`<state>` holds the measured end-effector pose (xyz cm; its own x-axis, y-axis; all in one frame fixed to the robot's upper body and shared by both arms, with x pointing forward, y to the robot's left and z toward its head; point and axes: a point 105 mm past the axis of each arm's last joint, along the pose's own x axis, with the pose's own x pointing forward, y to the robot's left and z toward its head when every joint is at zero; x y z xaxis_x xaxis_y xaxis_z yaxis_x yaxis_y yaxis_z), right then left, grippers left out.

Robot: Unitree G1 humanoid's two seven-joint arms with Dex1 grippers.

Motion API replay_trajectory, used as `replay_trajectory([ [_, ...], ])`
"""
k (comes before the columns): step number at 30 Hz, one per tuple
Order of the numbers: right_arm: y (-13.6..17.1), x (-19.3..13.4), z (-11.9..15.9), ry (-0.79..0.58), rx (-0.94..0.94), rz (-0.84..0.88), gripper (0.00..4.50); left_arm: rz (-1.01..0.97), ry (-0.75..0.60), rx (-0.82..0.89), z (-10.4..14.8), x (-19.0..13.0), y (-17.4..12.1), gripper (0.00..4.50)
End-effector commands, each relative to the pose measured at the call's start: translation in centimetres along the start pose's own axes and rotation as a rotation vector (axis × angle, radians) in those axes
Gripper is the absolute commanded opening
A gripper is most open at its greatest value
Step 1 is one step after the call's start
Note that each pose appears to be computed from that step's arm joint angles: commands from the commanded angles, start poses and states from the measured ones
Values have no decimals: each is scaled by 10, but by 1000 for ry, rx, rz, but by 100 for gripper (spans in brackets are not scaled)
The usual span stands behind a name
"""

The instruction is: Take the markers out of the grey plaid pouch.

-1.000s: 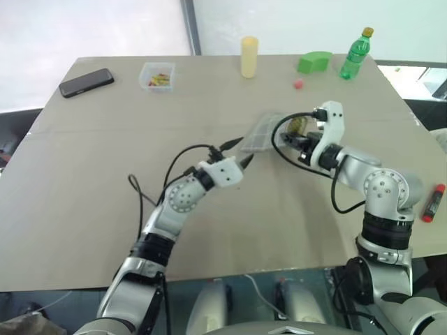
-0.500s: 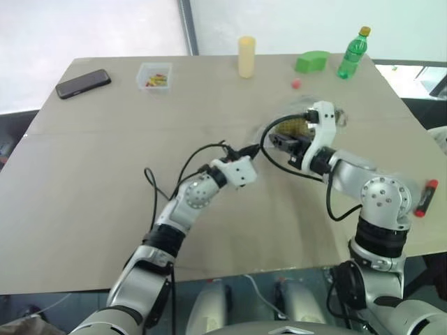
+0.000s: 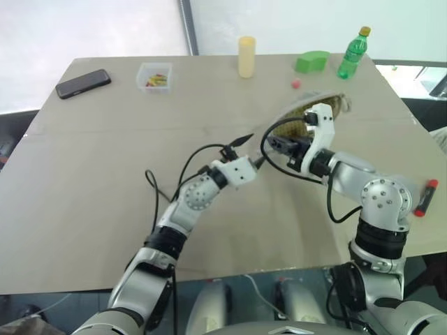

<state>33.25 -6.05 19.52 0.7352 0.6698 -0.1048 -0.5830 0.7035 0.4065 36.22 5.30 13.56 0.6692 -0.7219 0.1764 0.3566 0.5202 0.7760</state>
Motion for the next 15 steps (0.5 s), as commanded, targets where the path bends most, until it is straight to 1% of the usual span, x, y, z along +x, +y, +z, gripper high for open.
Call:
replay_trajectory([
  [1,16,0,10,-38,-21,61,0,11,-72,3,18,7,0,334],
  [4,8,-1,11,-55,-13,26,0,-15,-101,-64,24,6,-4,334],
  [7,-3,-3,13,-63,-5,-8,0,-37,-94,-85,23,-1,-7,334],
  [14,9,-3,13,-60,-15,31,0,1,-70,-61,20,11,-2,334],
  [15,10,-3,12,-58,-18,36,0,7,-69,-63,20,12,-1,311],
])
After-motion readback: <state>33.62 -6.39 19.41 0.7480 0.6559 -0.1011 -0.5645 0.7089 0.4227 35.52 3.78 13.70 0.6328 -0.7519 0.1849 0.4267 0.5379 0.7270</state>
